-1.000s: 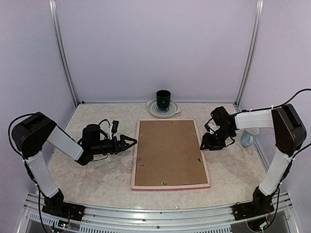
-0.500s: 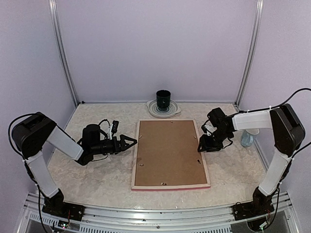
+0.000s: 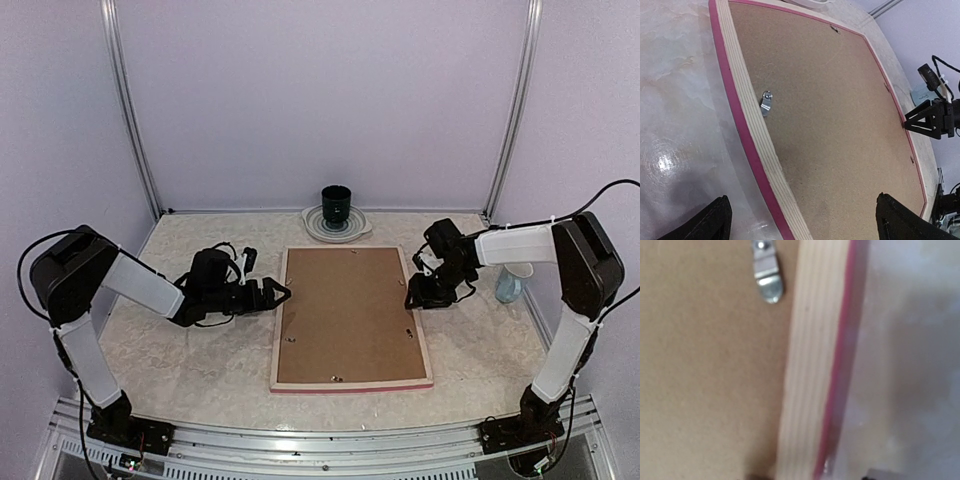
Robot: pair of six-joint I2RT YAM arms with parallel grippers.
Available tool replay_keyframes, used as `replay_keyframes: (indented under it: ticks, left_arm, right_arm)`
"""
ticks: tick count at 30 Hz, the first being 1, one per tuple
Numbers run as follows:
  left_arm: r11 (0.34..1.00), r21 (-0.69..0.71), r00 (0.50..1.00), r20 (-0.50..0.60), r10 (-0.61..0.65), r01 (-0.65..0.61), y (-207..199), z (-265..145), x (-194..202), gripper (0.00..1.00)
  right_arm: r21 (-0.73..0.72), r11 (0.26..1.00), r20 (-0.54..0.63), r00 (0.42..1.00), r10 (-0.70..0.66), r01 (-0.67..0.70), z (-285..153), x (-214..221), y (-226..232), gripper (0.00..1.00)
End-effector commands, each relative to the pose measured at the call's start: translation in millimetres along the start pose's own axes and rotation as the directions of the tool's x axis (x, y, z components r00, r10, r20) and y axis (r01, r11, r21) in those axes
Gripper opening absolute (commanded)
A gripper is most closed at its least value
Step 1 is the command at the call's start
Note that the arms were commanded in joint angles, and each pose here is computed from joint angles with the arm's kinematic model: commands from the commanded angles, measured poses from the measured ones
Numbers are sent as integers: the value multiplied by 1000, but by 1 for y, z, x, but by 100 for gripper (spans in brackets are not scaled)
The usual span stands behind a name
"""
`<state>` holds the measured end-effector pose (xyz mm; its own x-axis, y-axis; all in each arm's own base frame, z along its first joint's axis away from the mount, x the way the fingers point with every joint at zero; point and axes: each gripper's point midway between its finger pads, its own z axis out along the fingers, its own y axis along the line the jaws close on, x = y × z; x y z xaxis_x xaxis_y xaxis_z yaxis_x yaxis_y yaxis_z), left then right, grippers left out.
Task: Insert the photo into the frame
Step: Press the backboard against the frame body.
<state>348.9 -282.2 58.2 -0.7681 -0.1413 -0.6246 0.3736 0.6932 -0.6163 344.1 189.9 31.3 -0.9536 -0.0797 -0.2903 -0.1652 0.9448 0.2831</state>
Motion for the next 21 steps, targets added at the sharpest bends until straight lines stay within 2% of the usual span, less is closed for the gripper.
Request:
replay_keyframes:
  ticks: [1, 6, 11, 21]
  left_arm:
    - [974, -210, 995, -65, 72, -84, 28, 7, 13, 99]
    - [914, -362, 982, -101, 159, -185, 35, 12, 13, 98]
    - [855, -452, 967, -152, 205, -253, 42, 16, 16, 91]
    - [768, -543, 940, -228, 253, -339, 46, 24, 26, 78]
  right_arm:
    - [7, 1000, 24, 1000, -9, 9, 0, -10, 5, 52]
    - [16, 1000, 39, 999, -8, 8, -3, -14, 5, 52]
    - [33, 999, 58, 998, -12, 10, -6, -18, 2, 52]
    - [83, 996, 96, 994, -44, 36, -11, -27, 0, 52]
